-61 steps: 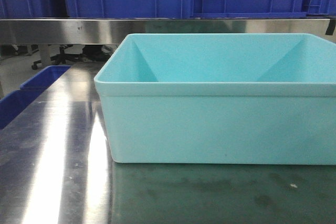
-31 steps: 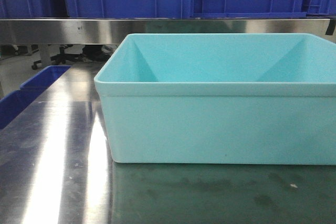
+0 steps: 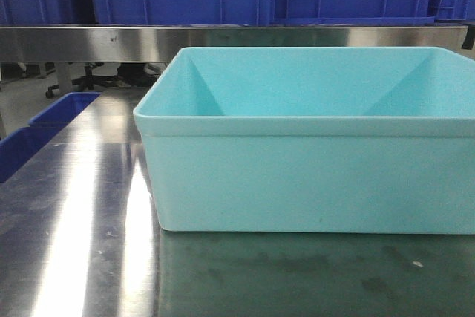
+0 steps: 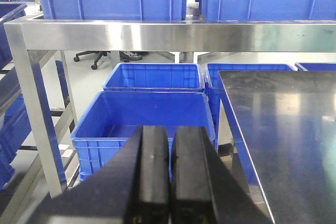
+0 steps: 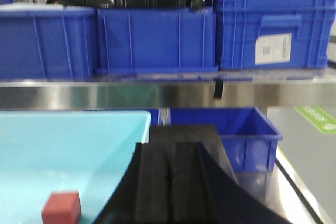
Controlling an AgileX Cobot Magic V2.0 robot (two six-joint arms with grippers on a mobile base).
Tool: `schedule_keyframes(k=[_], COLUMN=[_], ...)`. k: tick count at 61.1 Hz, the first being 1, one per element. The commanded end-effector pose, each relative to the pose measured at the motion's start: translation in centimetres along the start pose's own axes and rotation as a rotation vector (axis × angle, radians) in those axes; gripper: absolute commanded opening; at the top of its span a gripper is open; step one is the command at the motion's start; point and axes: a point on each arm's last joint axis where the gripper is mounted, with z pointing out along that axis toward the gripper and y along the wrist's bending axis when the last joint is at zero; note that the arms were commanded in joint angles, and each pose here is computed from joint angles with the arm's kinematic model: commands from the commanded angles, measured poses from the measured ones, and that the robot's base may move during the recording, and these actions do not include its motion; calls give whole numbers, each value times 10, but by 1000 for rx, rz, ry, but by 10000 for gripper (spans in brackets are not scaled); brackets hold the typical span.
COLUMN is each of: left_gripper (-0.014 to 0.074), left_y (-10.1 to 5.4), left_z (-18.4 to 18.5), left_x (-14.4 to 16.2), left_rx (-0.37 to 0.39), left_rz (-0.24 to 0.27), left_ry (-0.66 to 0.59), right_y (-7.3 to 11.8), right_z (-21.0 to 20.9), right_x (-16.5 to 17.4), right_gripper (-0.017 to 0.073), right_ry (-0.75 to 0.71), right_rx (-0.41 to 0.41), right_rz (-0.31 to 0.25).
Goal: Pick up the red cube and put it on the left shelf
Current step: 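Move the right gripper over the teal bin toward the red cube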
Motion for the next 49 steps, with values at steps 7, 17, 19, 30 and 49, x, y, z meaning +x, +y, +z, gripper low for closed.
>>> schedule_keyframes(k=[7, 17, 19, 30, 49], left_gripper=[101, 101, 101, 101, 101], left_y=[0, 0, 0, 0, 0], left_z=[0, 0, 0, 0, 0], left_x=[-1, -1, -1, -1, -1], left_rx=[8, 8, 8, 8, 8], left_rz=[-8, -8, -8, -8, -8], left_ry=[-79, -79, -79, -79, -79], right_y=[4, 6, 6, 11, 63], right_z=[0, 24, 29, 70, 165], right_x=[-72, -117, -125, -172, -190], right_gripper=[48, 48, 48, 48, 50], right_ry=[-84, 64, 91, 262, 537], right_rx=[3, 21, 24, 14, -232], right_rz=[-18, -16, -16, 0, 26])
